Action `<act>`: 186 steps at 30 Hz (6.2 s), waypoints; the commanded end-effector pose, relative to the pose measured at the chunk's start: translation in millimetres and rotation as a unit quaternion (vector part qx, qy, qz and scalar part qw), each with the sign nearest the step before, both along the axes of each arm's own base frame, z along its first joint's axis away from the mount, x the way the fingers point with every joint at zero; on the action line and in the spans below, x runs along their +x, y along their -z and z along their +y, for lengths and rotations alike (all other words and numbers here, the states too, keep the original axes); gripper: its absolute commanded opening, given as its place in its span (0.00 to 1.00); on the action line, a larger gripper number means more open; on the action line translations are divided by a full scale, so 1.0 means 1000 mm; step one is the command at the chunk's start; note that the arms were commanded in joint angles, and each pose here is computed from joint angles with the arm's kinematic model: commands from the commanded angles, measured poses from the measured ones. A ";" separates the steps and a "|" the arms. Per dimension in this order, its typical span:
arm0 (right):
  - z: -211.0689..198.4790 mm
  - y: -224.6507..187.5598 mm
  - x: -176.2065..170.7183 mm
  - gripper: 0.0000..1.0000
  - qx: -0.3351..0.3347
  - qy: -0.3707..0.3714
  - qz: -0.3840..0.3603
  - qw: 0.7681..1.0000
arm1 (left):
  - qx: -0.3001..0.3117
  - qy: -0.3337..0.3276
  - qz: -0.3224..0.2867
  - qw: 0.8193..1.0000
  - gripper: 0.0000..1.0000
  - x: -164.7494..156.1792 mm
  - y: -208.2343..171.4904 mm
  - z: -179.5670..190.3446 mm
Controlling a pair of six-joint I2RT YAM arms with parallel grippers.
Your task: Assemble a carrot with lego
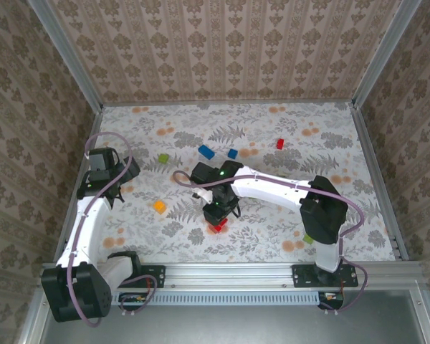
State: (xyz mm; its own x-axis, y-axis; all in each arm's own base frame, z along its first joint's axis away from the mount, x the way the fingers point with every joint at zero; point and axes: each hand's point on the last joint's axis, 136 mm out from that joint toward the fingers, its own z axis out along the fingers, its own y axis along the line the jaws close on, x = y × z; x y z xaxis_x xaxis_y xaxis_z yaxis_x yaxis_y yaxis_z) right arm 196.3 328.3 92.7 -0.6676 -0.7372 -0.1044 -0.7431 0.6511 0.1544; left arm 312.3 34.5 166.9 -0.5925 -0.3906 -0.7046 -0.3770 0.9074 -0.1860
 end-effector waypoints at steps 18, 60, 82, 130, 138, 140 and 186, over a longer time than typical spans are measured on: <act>0.003 0.023 -0.012 0.39 -0.021 0.005 0.025 0.999 | 0.000 -0.004 -0.019 1.000 1.00 0.003 -0.015 0.002; -0.051 0.101 -0.051 0.31 -0.152 0.026 0.050 0.987 | -0.001 -0.002 -0.022 1.000 1.00 0.002 -0.016 0.001; -0.025 0.038 -0.024 0.33 -0.103 -0.073 -0.016 0.992 | 0.000 -0.002 -0.022 1.000 1.00 0.002 -0.017 0.001; -0.195 -0.061 0.085 0.82 -0.025 0.307 -0.167 0.937 | -0.006 0.001 -0.024 1.000 1.00 0.002 -0.018 -0.001; -0.286 -0.007 0.097 0.83 -0.058 0.463 -0.145 0.873 | -0.017 0.008 -0.028 0.999 1.00 0.007 -0.016 -0.005; -0.303 0.009 0.096 0.83 -0.057 0.495 -0.130 0.857 | -0.022 0.012 -0.028 0.999 1.00 0.008 -0.015 -0.008; -0.314 0.062 0.019 0.80 -0.058 0.612 -0.059 0.786 | -0.021 0.018 -0.036 0.999 1.00 0.005 -0.023 -0.011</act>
State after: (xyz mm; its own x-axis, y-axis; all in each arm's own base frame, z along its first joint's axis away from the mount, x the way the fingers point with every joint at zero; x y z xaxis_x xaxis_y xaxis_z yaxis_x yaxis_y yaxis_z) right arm 227.5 18.2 39.5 -0.8874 0.3972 -0.2339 0.4000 0.9157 0.0376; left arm 313.2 27.1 176.2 -0.5799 -0.3949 -0.7126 -0.3438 0.9116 -0.2254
